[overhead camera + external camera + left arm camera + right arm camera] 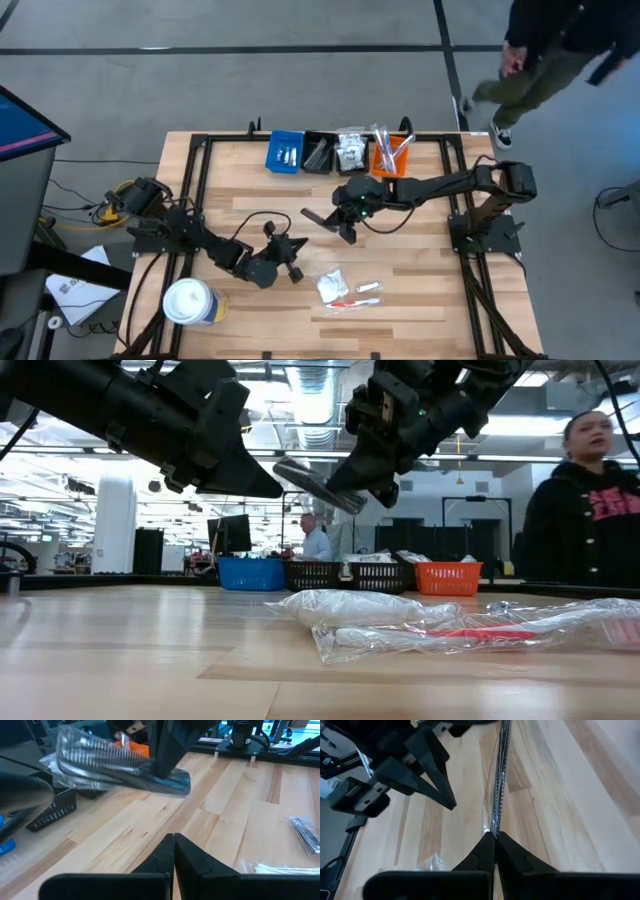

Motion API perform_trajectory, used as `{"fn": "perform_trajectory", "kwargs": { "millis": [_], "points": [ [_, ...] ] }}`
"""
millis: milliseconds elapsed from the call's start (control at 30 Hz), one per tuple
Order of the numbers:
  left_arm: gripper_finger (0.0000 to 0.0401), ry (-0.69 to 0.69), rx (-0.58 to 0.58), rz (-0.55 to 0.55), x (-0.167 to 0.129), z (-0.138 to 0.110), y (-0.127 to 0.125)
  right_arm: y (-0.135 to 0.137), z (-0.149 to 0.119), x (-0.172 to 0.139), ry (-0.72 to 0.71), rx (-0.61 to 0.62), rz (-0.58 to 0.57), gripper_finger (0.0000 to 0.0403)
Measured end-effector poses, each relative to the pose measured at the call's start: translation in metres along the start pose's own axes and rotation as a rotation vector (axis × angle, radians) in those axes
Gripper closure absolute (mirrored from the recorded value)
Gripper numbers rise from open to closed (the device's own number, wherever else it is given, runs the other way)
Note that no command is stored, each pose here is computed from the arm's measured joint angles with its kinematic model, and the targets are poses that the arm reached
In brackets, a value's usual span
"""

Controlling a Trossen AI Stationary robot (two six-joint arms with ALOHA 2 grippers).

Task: Pick & Place Travel size toiletries
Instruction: Put the black comb into the left black bin

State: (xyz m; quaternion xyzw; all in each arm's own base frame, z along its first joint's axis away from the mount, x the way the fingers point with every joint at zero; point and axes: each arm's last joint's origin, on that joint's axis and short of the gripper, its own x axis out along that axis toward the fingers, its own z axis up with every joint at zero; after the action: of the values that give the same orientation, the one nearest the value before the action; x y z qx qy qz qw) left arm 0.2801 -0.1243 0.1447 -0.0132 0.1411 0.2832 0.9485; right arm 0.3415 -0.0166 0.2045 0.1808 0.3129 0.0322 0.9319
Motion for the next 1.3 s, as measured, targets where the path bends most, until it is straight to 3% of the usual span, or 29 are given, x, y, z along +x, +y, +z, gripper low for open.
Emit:
{"fn": "perform_trajectory", "kwargs": {
  "millis": [433, 867, 1133, 1300],
  "points": [
    [0.04, 0.003, 0.007, 0.002, 0.0, 0.0, 0.0, 0.008, 0.002, -0.001, -0.027, -0.045, 0.024, 0.0403],
    [0.04, -0.019, -0.067, -0.006, 0.002, 0.004, 0.0, 0.033, -0.012, -0.04, -0.304, -0.147, 0.172, 0.0403],
    [0.04, -0.073, -0.186, -0.197, 0.015, 0.024, -0.001, 0.045, -0.023, -0.061, -0.491, -0.252, 0.26, 0.0403],
    [0.04, -0.178, -0.229, -0.356, 0.018, 0.043, -0.001, 0.051, -0.023, -0.069, -0.557, -0.287, 0.404, 0.0403]
  ]
}}
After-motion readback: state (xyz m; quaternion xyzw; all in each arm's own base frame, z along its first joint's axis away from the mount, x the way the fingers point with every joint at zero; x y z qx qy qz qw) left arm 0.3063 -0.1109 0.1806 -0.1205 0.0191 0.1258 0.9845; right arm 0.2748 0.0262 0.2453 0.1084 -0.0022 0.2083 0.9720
